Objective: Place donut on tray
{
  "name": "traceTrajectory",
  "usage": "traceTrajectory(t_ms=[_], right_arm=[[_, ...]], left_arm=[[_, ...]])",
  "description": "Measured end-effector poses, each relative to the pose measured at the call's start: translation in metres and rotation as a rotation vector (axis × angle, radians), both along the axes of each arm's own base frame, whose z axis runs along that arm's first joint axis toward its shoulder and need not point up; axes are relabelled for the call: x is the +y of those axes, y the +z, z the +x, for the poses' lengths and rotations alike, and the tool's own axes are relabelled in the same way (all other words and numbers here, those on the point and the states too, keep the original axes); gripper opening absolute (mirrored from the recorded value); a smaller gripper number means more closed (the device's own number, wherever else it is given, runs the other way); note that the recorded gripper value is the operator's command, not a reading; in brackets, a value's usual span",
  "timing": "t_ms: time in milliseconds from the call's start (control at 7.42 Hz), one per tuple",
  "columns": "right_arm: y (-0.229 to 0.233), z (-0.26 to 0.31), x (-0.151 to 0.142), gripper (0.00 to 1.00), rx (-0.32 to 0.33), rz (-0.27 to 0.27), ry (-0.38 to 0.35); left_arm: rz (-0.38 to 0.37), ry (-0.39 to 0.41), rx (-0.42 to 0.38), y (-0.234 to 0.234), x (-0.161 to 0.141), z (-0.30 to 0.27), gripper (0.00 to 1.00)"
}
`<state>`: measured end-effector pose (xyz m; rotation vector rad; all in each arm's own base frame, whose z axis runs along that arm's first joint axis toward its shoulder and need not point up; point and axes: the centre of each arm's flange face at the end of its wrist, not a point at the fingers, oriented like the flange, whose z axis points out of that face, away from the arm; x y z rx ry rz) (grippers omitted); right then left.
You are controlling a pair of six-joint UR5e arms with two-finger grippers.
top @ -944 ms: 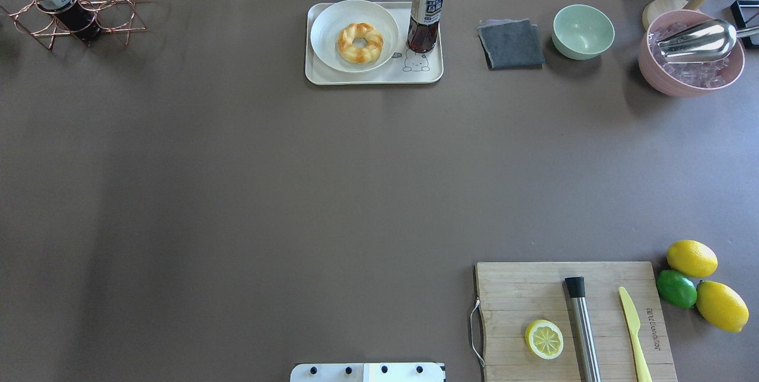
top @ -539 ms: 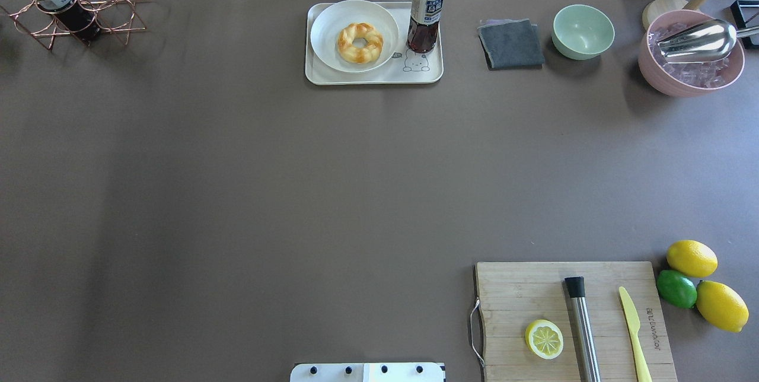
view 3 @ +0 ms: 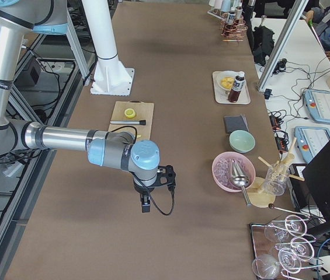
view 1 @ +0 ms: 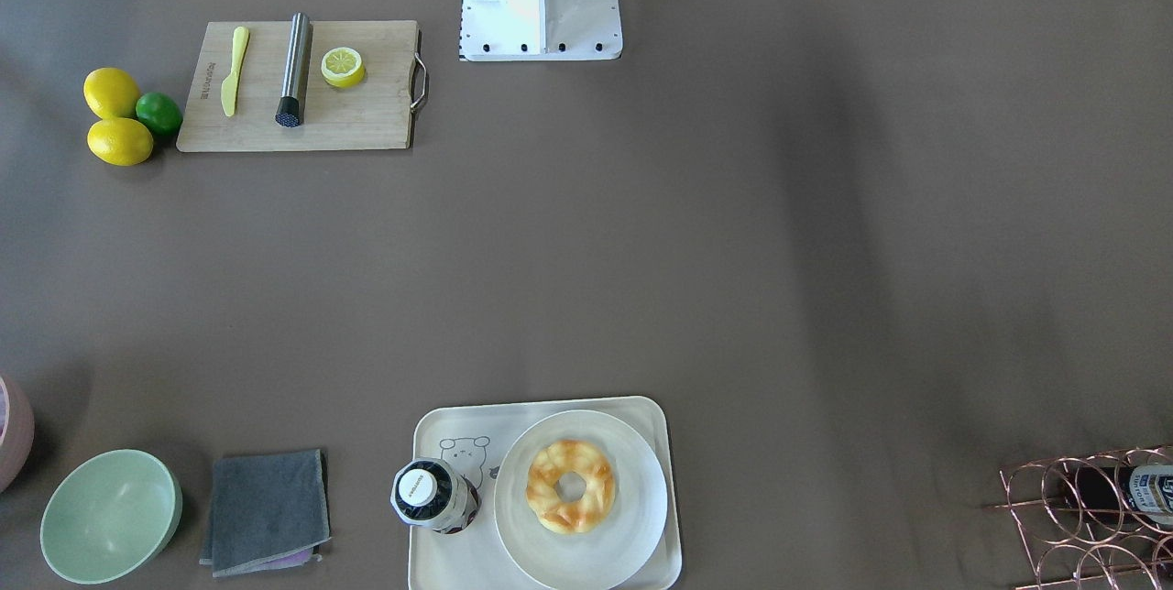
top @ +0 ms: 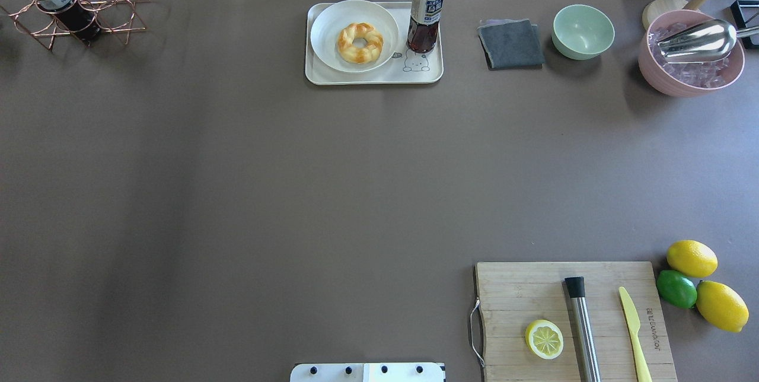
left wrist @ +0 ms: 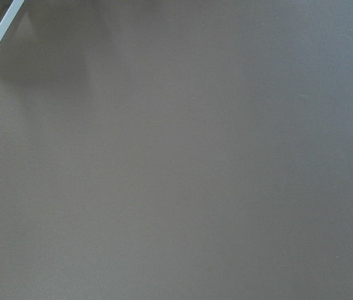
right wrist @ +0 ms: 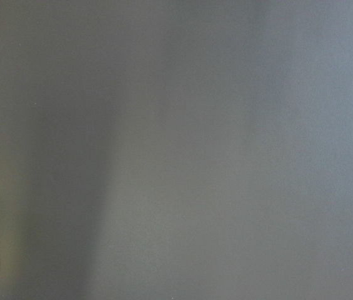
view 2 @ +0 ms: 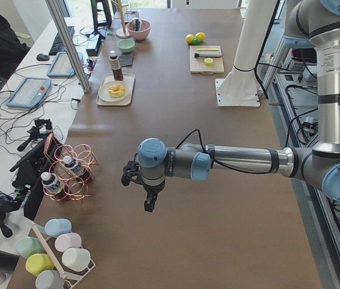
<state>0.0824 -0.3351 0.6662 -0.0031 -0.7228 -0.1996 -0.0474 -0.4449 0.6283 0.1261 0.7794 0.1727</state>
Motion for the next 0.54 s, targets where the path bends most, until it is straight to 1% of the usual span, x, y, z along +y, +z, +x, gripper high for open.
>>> traceTrajectory(t_ms=[539], right_arm=[[-0.0005,-0.0026,-0.0028,0.99,0.014,0.006,-0.015]], left_arm=[[-0.011,0.001,-0.004,0.0033,0.0043,-0.0004,0.98]])
